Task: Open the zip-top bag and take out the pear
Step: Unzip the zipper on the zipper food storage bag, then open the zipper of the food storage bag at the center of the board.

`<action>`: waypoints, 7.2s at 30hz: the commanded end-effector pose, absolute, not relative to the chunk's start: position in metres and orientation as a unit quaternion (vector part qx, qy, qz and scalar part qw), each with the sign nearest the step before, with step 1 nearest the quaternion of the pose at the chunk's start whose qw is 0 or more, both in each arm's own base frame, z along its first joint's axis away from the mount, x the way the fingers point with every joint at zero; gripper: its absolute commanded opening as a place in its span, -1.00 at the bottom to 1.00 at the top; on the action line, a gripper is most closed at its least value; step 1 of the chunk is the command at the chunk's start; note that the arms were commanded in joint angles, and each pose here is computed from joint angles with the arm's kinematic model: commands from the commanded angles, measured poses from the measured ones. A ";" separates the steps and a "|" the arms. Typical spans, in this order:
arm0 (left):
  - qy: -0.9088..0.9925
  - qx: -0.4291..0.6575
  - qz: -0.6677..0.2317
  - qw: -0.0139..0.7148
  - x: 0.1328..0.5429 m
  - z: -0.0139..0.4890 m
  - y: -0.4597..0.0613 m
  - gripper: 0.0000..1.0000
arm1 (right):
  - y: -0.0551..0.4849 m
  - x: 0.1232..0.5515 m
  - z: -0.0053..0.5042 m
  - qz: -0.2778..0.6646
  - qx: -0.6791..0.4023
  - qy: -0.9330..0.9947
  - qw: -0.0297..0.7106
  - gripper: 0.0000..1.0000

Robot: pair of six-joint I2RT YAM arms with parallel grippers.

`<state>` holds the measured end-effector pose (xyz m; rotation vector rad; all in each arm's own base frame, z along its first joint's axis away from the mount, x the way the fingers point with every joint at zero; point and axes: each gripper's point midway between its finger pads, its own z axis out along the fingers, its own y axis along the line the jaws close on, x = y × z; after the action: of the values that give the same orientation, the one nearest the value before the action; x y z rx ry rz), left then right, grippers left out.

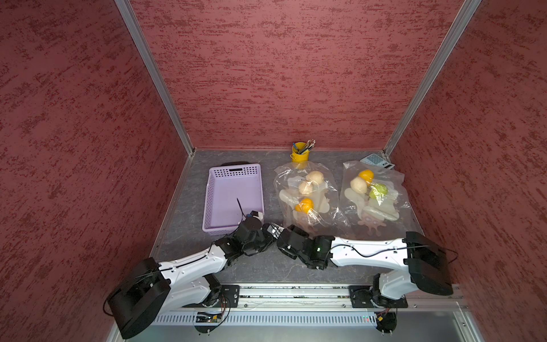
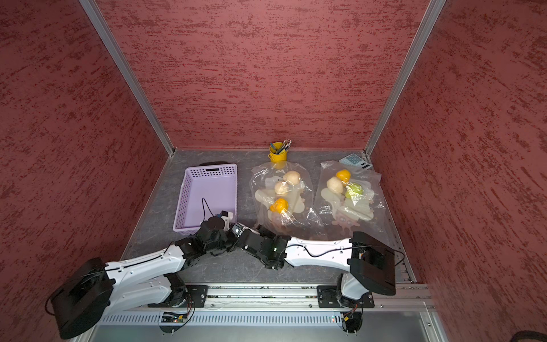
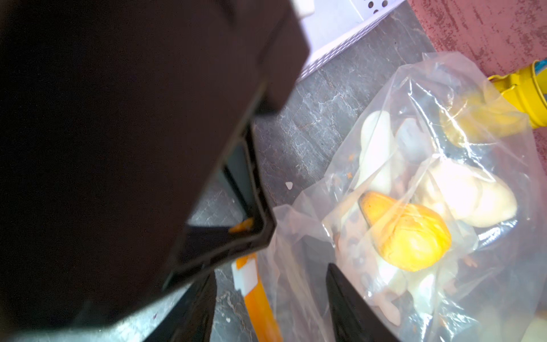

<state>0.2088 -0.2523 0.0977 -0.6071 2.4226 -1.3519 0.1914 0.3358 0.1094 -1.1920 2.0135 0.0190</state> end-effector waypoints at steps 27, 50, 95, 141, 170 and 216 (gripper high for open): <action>0.823 -0.194 -0.516 0.135 0.206 0.123 -0.264 -1.00 | 0.334 0.212 0.114 -0.020 -0.447 0.779 0.438 -0.24; 0.803 -0.189 -0.543 0.159 0.222 0.151 -0.259 -1.00 | 0.281 0.208 0.106 -0.050 -0.395 0.812 0.426 -0.75; 0.785 -0.162 -0.571 0.175 0.256 0.200 -0.257 -1.00 | 0.289 0.233 0.185 0.010 -0.327 0.848 0.418 0.27; 0.744 -0.167 -0.608 0.220 0.300 0.263 -0.232 -1.00 | 0.193 0.194 0.093 -0.035 -0.180 0.935 0.302 -0.81; 0.758 -0.171 -0.595 0.204 0.304 0.243 -0.224 -1.00 | 0.208 0.182 0.167 0.155 -0.145 0.899 0.383 0.78; 0.806 -0.151 -0.545 0.176 0.273 0.198 -0.216 -0.08 | 0.254 0.279 0.181 0.039 -0.189 0.901 0.389 -1.00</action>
<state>0.2833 -0.2210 0.2066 -0.4638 2.2419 -1.5830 0.2696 0.2481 0.1484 -0.5100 2.3696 0.0613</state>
